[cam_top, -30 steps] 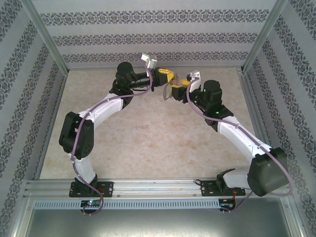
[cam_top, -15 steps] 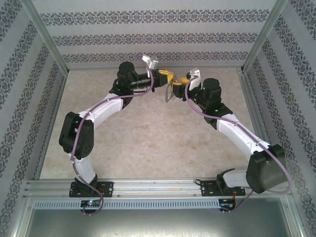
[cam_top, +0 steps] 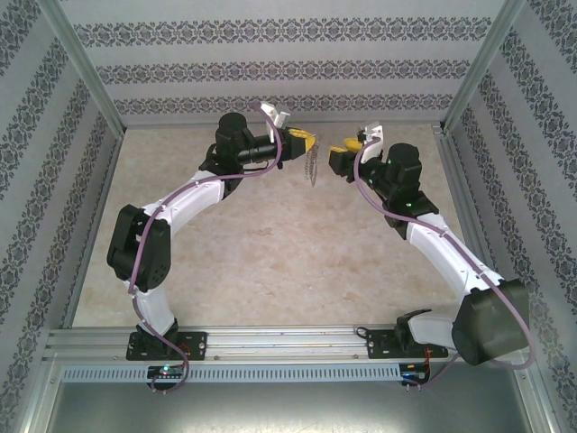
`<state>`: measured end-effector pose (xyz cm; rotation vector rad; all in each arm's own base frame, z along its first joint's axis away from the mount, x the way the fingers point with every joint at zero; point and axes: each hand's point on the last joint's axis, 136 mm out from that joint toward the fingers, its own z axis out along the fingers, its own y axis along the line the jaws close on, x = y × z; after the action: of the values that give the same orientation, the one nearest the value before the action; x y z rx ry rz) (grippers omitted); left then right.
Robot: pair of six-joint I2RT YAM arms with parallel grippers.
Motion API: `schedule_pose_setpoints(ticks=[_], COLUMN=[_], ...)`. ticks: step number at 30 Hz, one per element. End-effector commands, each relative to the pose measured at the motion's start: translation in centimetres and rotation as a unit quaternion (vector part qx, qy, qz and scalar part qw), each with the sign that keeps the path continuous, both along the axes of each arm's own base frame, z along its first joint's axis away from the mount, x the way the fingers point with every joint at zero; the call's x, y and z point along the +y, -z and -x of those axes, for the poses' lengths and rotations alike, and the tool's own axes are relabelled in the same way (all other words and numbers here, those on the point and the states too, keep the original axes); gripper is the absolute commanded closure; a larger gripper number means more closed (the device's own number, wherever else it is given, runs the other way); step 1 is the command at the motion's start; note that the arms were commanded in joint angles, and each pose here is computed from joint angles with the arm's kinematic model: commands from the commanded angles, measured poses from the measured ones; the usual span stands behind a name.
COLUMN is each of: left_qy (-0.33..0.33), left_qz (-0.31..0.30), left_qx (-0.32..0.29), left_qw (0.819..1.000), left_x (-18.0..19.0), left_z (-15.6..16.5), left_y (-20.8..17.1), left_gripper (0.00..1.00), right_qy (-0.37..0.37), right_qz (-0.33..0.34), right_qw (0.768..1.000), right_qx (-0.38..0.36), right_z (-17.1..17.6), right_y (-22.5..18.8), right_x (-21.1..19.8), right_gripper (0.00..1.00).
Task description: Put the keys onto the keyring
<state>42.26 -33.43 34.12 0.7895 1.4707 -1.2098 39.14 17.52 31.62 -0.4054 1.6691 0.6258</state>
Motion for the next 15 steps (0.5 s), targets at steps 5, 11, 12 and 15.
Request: schedule_pose_setpoints(ticks=[5,11,12,15], left_qy=[-0.005,-0.005,-0.005,-0.004], left_qz=[0.013,0.010,0.011,0.011], left_qx=[-0.032,-0.033,-0.033,-0.033], left_qw=[0.999,0.999,0.999,0.999], left_x=[0.8,0.7,0.7,0.7], left_z=[0.9,1.1,1.1,1.1], left_y=[-2.8,-2.9,-2.9,-3.0], left_gripper=[1.00,1.00,1.00,1.00], right_qy=[-0.043,-0.048,-0.049,-0.054], right_qz=[-0.019,-0.029,-0.030,-0.034], right_qw=[0.999,0.998,0.998,0.998], right_qx=[-0.006,-0.007,-0.008,-0.010], right_z=[0.3,-0.2,-0.2,-0.4], right_y=[-0.6,-0.7,-0.8,-1.0], right_x=[1.5,2.0,2.1,2.3], right_gripper=[0.43,0.42,0.42,0.42])
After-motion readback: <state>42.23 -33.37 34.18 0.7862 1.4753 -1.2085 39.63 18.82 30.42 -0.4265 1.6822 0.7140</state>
